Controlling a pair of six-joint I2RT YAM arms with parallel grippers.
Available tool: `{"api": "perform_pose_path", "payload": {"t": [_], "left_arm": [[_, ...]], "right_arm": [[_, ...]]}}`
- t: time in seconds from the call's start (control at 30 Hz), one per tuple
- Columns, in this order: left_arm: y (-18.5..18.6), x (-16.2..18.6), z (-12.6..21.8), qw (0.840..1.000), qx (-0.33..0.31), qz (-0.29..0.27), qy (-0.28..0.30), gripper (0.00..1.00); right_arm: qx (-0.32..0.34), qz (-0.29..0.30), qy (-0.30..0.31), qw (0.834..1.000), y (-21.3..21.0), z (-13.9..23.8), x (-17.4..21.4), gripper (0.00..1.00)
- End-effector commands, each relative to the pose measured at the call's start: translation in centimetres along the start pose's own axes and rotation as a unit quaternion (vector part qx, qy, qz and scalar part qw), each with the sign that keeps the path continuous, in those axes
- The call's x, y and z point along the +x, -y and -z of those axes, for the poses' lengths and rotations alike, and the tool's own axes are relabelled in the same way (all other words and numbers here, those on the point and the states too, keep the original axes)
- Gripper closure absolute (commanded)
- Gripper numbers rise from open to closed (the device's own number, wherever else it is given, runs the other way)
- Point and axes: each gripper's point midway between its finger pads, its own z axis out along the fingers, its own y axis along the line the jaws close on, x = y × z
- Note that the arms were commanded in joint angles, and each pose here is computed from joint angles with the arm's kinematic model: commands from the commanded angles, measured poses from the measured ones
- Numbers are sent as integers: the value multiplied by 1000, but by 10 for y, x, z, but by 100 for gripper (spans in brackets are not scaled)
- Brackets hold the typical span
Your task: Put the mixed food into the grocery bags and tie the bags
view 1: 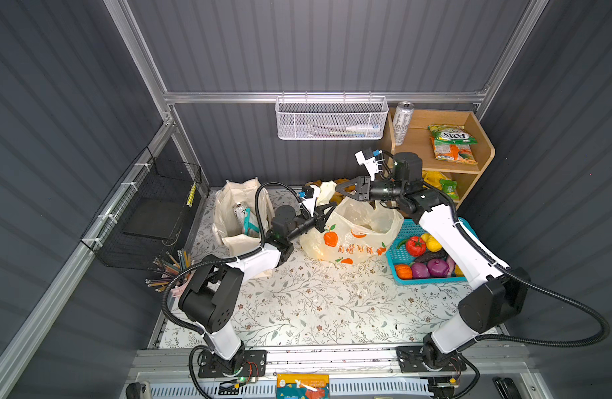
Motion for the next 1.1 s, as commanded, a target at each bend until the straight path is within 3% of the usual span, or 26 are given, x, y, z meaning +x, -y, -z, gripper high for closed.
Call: {"api": "perform_pose_path", "payload": {"t": [0.0, 0.1, 0.23, 0.33, 0.6, 0.73, 1.07], "left_arm": [[0, -4, 7, 1000, -4, 5, -6, 100], [-1, -3, 14, 1000, 0, 10, -17, 100], [1, 1, 20, 999, 27, 23, -38, 100], [7, 6, 22, 997, 49, 32, -47, 100], [14, 12, 24, 995, 73, 37, -63, 100], [15, 14, 24, 994, 80, 40, -69, 100], [14, 12, 22, 994, 79, 40, -67, 100]], "right_arm": [[24, 31, 60, 997, -25, 51, -17, 45], [115, 47, 90, 988, -16, 92, -5, 33], [265, 68, 77, 959, 9, 134, 28, 26], [317, 80, 55, 943, 22, 149, 46, 24], [338, 90, 32, 936, 42, 146, 54, 24], [320, 89, 27, 943, 42, 136, 43, 27], [253, 130, 17, 959, -6, 121, 58, 29]]}}
